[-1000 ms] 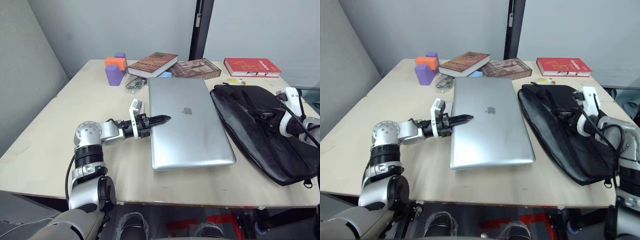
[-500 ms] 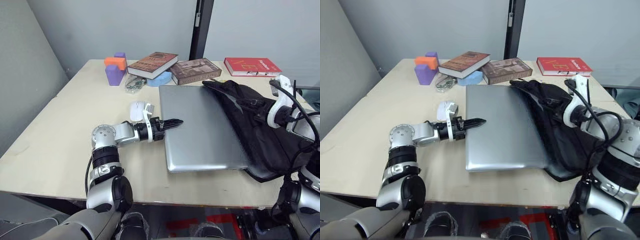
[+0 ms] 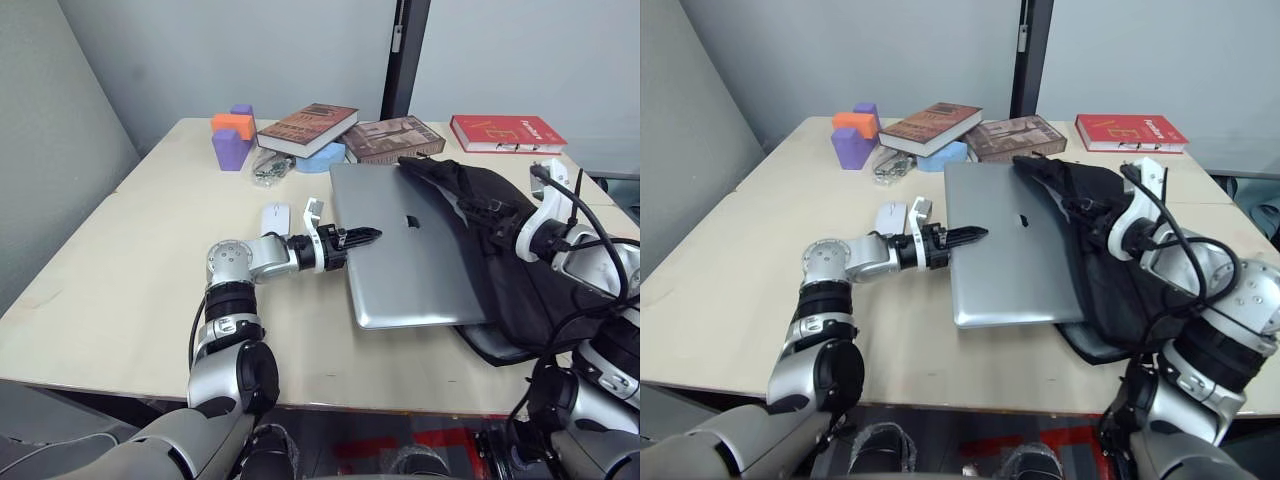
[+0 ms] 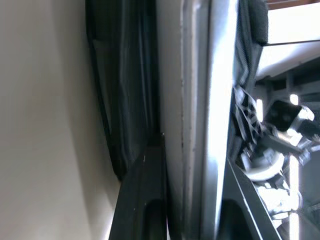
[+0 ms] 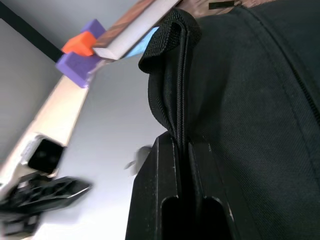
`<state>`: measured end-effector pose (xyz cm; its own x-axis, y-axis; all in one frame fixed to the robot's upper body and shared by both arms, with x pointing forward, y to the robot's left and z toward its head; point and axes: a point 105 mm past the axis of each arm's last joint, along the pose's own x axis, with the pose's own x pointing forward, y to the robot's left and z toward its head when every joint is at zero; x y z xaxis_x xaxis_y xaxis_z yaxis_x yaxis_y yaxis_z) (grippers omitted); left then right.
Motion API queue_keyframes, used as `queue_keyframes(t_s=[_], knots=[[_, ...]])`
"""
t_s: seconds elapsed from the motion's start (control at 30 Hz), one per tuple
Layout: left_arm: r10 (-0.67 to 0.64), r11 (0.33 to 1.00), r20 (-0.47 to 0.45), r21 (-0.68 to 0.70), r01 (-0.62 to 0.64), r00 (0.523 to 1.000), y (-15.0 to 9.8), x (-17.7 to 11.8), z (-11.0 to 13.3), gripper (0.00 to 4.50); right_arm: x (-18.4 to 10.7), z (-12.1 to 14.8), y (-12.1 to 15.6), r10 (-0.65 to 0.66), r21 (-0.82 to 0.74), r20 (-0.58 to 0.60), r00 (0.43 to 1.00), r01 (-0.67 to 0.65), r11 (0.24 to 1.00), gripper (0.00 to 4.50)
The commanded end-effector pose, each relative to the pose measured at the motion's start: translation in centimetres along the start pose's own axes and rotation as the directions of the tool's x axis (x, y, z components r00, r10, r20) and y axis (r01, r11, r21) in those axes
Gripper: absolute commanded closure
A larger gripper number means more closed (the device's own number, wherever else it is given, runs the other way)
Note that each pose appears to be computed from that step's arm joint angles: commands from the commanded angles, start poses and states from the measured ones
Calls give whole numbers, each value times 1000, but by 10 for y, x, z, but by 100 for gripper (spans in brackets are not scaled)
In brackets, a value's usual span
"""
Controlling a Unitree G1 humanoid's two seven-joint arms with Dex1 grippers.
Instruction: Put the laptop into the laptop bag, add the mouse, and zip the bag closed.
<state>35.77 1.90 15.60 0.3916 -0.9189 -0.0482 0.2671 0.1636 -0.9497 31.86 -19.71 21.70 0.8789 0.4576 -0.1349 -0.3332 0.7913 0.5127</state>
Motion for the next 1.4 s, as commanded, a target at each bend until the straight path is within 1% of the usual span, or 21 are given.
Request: queue_keyframes(t_s=[0.03, 0.13, 0.27, 0.33, 0.47, 0.67, 0.73, 0.8, 0.97, 1.27, 1.4], knots=[[-113, 990, 31, 84, 110, 993, -35, 8, 14, 417, 1, 0, 24, 87, 37, 54, 995, -89, 995, 449], [-96, 992, -6, 81, 96, 995, -31, 16, 5, 417, 5, -4, 37, 105, 143, 89, 990, -117, 983, 449], [-109, 991, -37, 73, 112, 993, -33, 25, -3, 417, 4, -3, 49, 74, 291, 69, 995, -91, 953, 449], [-127, 990, -46, 63, 130, 991, -36, 28, -5, 417, 6, -3, 53, 60, 325, 62, 996, -77, 943, 449], [-173, 984, -56, 34, 175, 983, -42, 32, -8, 417, 9, -5, 58, 46, 340, 64, 997, -65, 938, 449], [-157, 987, -31, 33, 158, 987, -40, 43, -10, 417, 12, -6, 65, 51, 386, 80, 995, -78, 919, 449], [-164, 985, -41, 40, 166, 986, -41, 48, -14, 417, 14, -8, 65, 46, 404, 77, 996, -74, 912, 449], [-167, 984, -69, 46, 170, 984, -43, 53, -21, 417, 16, -9, 64, 37, 418, 69, 997, -63, 906, 449], [-139, 988, -123, 49, 146, 983, -41, 64, -32, 417, 19, -12, 65, 38, 419, 51, 998, -56, 906, 449], [-124, 990, -125, 46, 131, 984, -45, 85, -34, 417, 22, -15, 67, 42, 417, 33, 999, -52, 907, 449], [-122, 991, -140, 45, 129, 983, -47, 93, -39, 417, 22, -17, 68, 42, 415, 26, 999, -49, 908, 449]])
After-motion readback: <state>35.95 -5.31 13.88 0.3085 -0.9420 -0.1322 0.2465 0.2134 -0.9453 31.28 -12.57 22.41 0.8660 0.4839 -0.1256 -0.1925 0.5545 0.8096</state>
